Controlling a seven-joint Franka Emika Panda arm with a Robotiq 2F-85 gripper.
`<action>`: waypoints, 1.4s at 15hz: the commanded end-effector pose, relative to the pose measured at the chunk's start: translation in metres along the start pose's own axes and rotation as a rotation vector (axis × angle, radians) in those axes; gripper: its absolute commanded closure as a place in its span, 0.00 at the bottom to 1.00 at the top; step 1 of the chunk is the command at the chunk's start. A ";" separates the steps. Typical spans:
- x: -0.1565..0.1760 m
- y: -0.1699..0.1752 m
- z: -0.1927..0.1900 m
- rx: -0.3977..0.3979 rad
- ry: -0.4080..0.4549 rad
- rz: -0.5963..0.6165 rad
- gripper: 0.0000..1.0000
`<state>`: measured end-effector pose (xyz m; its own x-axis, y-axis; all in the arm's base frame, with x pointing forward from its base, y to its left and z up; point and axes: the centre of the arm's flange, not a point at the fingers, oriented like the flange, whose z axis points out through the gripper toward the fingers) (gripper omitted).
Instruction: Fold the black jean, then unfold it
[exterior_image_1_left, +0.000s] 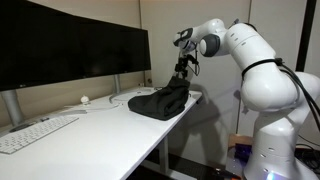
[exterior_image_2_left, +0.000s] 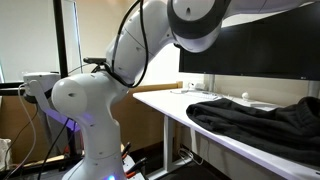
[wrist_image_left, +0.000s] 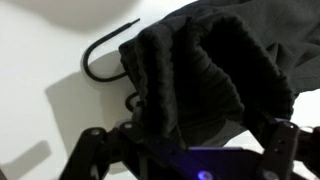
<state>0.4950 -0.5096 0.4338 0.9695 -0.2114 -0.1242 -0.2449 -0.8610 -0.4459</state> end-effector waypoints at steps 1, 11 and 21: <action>0.005 0.004 -0.002 0.035 -0.008 0.025 0.00; 0.011 -0.012 -0.004 0.044 -0.004 -0.005 0.00; 0.001 -0.007 0.004 0.080 -0.058 0.003 0.00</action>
<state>0.4958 -0.5003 0.4331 0.9718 -0.1709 -0.1628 -0.2296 -0.8438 -0.4850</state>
